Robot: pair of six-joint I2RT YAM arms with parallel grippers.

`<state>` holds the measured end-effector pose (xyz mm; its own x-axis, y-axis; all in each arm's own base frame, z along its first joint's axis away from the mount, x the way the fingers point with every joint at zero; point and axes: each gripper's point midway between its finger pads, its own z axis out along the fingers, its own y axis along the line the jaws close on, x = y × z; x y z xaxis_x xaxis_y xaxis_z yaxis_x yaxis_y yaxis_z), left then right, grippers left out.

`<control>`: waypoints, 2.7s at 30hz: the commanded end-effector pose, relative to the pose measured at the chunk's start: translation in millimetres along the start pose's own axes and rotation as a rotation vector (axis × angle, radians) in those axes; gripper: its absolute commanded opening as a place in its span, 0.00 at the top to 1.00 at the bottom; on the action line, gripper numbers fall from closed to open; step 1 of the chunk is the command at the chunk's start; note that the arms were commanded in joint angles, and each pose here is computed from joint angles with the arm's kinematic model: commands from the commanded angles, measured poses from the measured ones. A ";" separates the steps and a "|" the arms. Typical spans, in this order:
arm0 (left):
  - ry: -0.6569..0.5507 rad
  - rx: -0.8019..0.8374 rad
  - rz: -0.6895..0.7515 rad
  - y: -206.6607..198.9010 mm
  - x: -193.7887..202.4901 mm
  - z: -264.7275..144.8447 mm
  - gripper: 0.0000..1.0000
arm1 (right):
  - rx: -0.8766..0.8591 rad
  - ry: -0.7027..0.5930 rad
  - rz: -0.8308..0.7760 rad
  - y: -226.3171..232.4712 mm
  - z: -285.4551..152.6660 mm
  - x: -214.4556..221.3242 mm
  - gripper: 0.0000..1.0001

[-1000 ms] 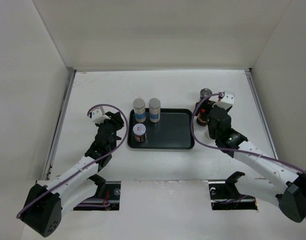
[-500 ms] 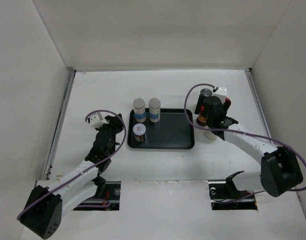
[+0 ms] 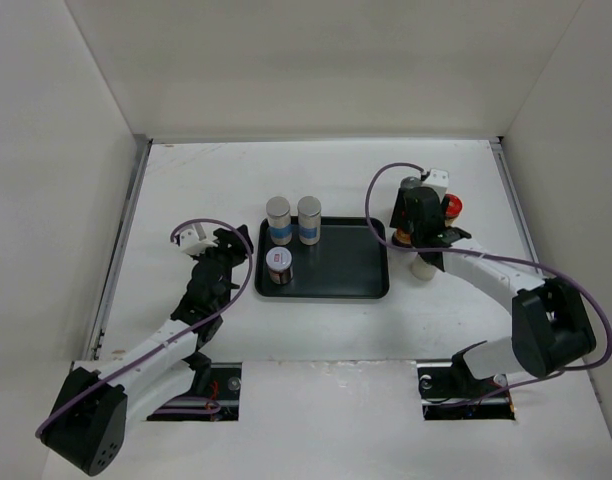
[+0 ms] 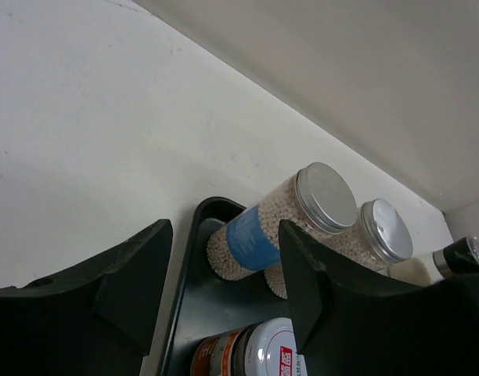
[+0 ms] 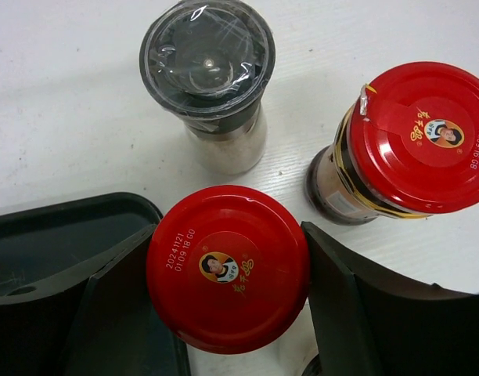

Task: Organize the condiment bottles

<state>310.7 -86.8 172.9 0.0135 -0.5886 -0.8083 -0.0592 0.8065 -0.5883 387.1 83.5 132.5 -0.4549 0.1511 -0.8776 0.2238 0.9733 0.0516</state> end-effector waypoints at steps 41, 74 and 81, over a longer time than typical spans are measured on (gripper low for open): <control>-0.037 0.028 -0.043 -4.0 -9.1 2.5 0.41 | -0.405 -0.238 0.049 211.6 -40.2 -52.4 0.42; -0.049 0.039 -0.056 -5.8 -13.9 0.2 0.41 | 0.230 -0.244 0.117 -63.4 -10.4 -89.9 0.00; -0.042 0.040 -0.056 -6.1 -11.3 0.7 0.40 | 0.225 -0.172 0.145 -74.9 13.1 -67.1 0.00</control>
<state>310.7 -83.4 174.5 0.0279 -0.6072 -0.7940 -0.0502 0.7925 -0.6078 407.1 0.1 175.9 -0.2855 0.1980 -0.9377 0.4718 0.8807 0.0422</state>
